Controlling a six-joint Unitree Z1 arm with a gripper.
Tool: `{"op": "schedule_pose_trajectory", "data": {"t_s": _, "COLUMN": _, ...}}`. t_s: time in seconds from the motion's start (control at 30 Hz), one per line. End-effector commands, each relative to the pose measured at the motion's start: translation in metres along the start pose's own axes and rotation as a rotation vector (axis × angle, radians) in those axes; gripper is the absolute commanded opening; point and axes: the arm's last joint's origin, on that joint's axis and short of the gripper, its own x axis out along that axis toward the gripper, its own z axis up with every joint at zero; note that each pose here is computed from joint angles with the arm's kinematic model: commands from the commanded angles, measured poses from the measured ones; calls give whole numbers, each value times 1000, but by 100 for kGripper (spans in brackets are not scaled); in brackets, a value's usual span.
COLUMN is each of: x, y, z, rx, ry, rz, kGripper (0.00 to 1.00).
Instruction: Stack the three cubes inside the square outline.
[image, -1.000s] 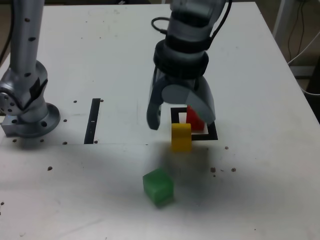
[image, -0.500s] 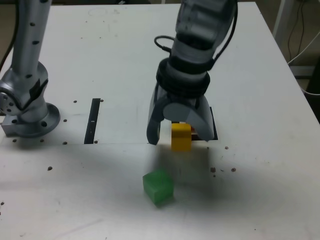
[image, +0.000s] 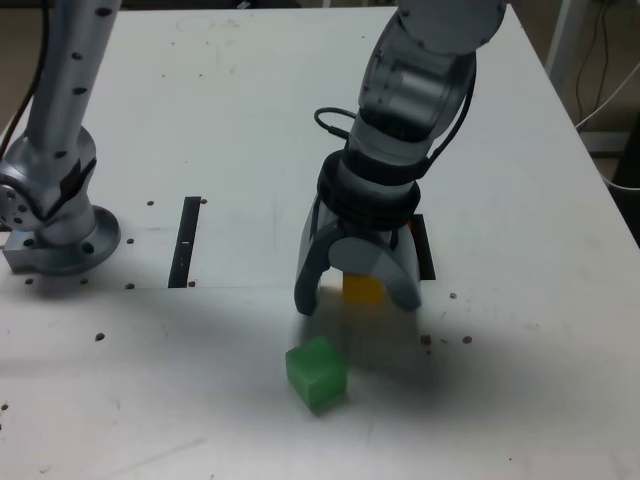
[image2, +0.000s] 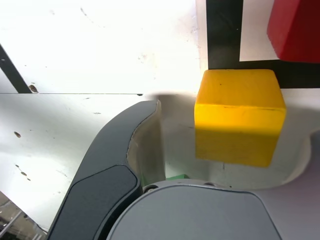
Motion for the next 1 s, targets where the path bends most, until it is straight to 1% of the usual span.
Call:
{"op": "schedule_pose_trajectory", "data": {"t_s": 0.0, "x": 2, "y": -1, "z": 2, "rx": 4, "ry": 2, "rz": -2, "kGripper": 88}}
{"op": "schedule_pose_trajectory", "data": {"t_s": 0.13, "x": 4, "y": -1, "z": 3, "rx": 4, "ry": 1, "rz": -3, "kGripper": 80}}
{"op": "schedule_pose_trajectory", "data": {"t_s": 0.4, "x": 5, "y": -1, "z": 5, "rx": -3, "ry": 1, "rz": 0, "kGripper": 53}}
{"op": "schedule_pose_trajectory", "data": {"t_s": 0.57, "x": 6, "y": -1, "z": 5, "rx": -1, "ry": 1, "rz": 0, "kGripper": 42}}
{"op": "schedule_pose_trajectory", "data": {"t_s": 0.73, "x": 6, "y": -1, "z": 5, "rx": 1, "ry": -2, "rz": -1, "kGripper": 37}}
{"op": "schedule_pose_trajectory", "data": {"t_s": 0.97, "x": 5, "y": -1, "z": 4, "rx": 3, "ry": -4, "rz": -5, "kGripper": 37}}
